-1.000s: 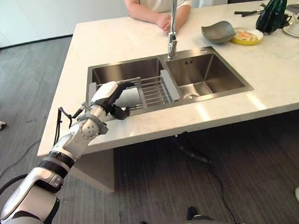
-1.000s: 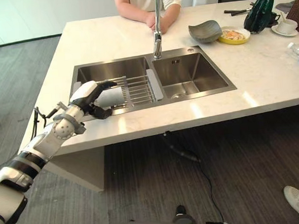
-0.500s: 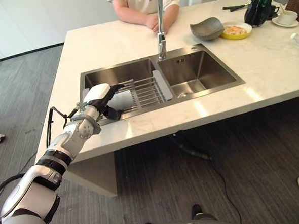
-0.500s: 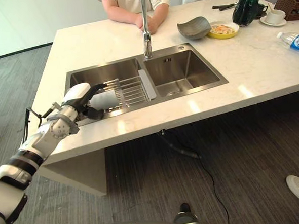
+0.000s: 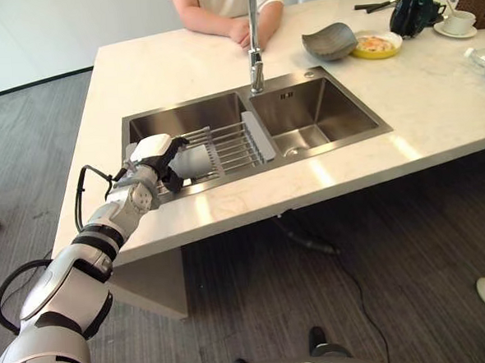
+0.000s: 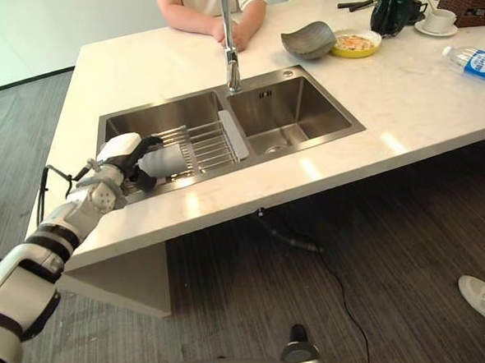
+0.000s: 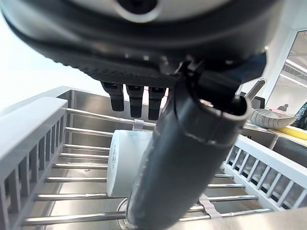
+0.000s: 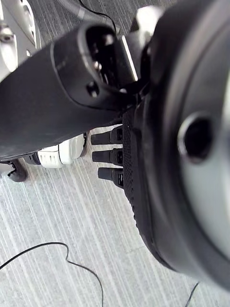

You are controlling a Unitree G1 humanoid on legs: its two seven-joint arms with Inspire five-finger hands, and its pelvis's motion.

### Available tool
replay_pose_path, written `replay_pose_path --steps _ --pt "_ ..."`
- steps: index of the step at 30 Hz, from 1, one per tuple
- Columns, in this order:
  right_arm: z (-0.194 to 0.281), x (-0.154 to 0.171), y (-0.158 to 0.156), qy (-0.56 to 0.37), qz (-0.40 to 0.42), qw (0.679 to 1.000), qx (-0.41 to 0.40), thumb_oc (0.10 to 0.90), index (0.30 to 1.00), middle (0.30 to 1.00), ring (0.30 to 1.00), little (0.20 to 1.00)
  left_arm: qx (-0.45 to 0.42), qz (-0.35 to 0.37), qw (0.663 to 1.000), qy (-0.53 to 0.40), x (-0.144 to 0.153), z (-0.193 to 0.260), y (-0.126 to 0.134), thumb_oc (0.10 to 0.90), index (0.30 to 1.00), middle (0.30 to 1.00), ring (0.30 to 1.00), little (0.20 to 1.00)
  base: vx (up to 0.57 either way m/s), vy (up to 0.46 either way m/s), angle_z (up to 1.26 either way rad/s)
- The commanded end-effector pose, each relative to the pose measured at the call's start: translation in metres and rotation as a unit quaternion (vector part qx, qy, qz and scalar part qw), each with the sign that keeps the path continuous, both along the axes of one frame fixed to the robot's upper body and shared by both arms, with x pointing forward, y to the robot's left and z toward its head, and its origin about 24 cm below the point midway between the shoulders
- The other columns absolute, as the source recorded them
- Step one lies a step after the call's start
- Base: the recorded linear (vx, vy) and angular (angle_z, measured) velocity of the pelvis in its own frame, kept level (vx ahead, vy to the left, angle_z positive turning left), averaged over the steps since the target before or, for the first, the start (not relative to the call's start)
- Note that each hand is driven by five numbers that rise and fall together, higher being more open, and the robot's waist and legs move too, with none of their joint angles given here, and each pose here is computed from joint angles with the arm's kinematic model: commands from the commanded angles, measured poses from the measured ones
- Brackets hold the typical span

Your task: Place the dishes in the dishwasher.

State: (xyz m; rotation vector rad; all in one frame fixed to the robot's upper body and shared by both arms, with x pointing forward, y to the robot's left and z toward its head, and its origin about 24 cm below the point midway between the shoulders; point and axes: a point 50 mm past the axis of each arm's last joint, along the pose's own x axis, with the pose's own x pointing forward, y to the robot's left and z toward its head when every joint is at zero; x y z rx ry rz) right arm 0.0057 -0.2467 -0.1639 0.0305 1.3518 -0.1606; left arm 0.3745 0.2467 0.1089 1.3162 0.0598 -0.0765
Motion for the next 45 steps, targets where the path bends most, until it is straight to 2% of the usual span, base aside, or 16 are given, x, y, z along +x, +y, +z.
replay_pose_path --steps 1,22,23,24,25,26,33,36,42,45 --pt "0.003 0.014 -0.016 -0.007 0.004 1.000 -0.020 0.800 0.900 0.900 0.900 0.900 0.010 0.028 0.993 -0.116 0.030 0.091 0.002 0.800 0.900 0.900 0.900 0.900 -0.01 0.012 -0.07" --pt "0.005 0.018 -0.025 0.010 0.002 0.999 -0.032 0.800 0.900 0.900 0.900 0.900 0.026 0.069 0.996 -0.052 0.036 0.089 0.010 0.800 0.900 0.900 0.900 0.900 0.00 0.006 -0.04" --pt "0.005 0.019 -0.027 0.013 0.004 0.999 -0.035 0.800 0.900 0.900 0.900 0.900 0.040 0.077 0.996 -0.034 0.035 0.085 0.014 0.651 0.676 0.676 0.676 0.676 0.00 0.000 0.00" --pt "0.005 0.019 -0.027 0.015 0.004 0.999 -0.034 0.800 0.900 0.900 0.900 0.900 0.047 0.081 0.995 -0.027 0.035 0.084 0.017 0.568 0.552 0.552 0.552 0.552 0.00 0.000 0.00" --pt "0.005 0.018 -0.027 0.018 0.005 0.999 -0.033 0.800 0.900 0.900 0.900 0.900 0.055 0.083 0.995 -0.026 0.035 0.086 0.017 0.420 0.331 0.331 0.331 0.331 0.00 0.000 0.00" --pt "0.005 0.018 -0.027 0.018 0.005 0.999 -0.033 0.800 0.900 0.900 0.900 0.900 0.055 0.083 0.995 -0.026 0.035 0.086 0.017 0.400 0.300 0.300 0.300 0.300 0.00 0.000 0.00" --pt "0.006 0.024 -0.028 0.013 0.009 0.999 -0.039 0.800 0.900 0.900 0.900 0.900 0.118 0.066 0.990 -0.043 0.038 0.097 0.010 0.400 0.300 0.300 0.300 0.300 0.00 0.000 0.00" --pt "0.007 0.032 -0.030 -0.001 0.014 0.999 -0.044 0.800 0.900 0.900 0.900 0.900 0.179 0.034 0.982 -0.056 0.042 0.101 -0.005 0.400 0.300 0.300 0.300 0.300 0.00 0.000 0.00" --pt "0.008 0.043 -0.027 -0.026 0.023 0.998 -0.044 0.800 0.900 0.900 0.900 0.900 0.202 0.000 0.976 -0.079 0.043 0.096 -0.020 0.400 0.300 0.300 0.300 0.300 -0.01 0.002 -0.02" --pt "0.009 0.047 -0.026 -0.039 0.024 0.998 -0.047 0.800 0.900 0.900 0.900 0.900 0.228 -0.024 0.965 -0.126 0.041 0.102 -0.027 0.400 0.300 0.300 0.300 0.300 0.00 0.000 0.00"
